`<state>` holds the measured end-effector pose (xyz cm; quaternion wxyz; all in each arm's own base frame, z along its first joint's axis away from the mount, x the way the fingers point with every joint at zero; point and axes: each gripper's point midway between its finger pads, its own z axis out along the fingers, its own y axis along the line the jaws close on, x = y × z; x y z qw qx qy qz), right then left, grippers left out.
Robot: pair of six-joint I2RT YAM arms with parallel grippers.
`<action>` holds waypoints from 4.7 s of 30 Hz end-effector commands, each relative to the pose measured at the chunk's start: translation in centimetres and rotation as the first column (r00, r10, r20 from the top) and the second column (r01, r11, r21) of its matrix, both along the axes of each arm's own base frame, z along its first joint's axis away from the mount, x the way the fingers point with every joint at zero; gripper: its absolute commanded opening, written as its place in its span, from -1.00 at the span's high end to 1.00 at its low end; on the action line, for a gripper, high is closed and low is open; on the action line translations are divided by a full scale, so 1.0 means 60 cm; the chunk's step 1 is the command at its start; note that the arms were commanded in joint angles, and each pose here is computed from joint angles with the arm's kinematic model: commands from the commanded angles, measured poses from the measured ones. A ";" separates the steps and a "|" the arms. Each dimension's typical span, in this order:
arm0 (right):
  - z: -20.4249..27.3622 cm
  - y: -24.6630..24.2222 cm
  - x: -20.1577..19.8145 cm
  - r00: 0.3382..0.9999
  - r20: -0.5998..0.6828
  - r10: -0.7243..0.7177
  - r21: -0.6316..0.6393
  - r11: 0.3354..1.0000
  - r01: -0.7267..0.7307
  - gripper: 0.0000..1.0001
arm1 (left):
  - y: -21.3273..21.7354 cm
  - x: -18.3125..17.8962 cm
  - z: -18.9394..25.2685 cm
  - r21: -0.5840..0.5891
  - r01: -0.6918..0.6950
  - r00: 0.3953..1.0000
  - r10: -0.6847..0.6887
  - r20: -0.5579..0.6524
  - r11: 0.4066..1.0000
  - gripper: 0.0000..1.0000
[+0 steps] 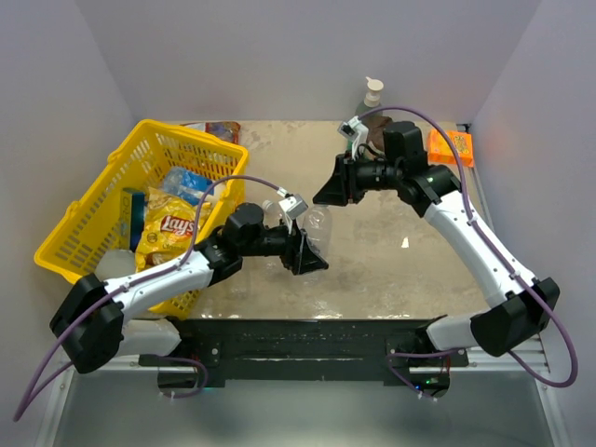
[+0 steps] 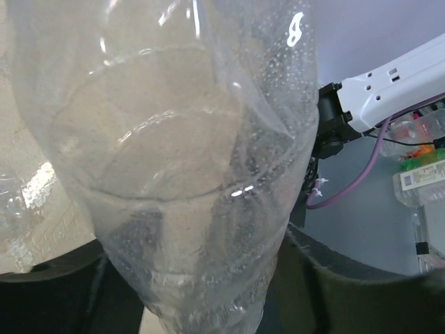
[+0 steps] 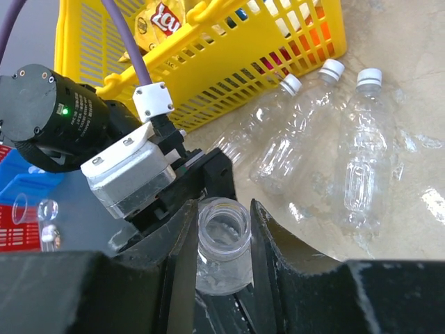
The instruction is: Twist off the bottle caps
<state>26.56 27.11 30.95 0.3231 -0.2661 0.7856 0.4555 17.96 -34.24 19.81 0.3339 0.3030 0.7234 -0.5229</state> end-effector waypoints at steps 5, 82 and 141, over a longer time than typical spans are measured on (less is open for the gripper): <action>0.035 -0.069 0.088 0.950 0.185 -0.250 -0.133 0.952 0.276 1.00 | 0.011 0.039 0.046 -0.031 -0.133 0.986 0.136 0.096 0.991 -0.99; -0.123 -0.363 0.415 0.423 0.574 -0.701 -0.149 0.419 0.896 -0.58 | 0.160 0.200 0.131 -0.026 -0.756 0.648 0.754 0.110 0.654 -1.00; -0.398 0.164 0.240 0.981 0.192 -0.013 -0.479 0.872 0.106 -0.50 | 0.256 0.138 0.178 -0.028 -0.815 0.576 0.815 0.068 0.578 -1.00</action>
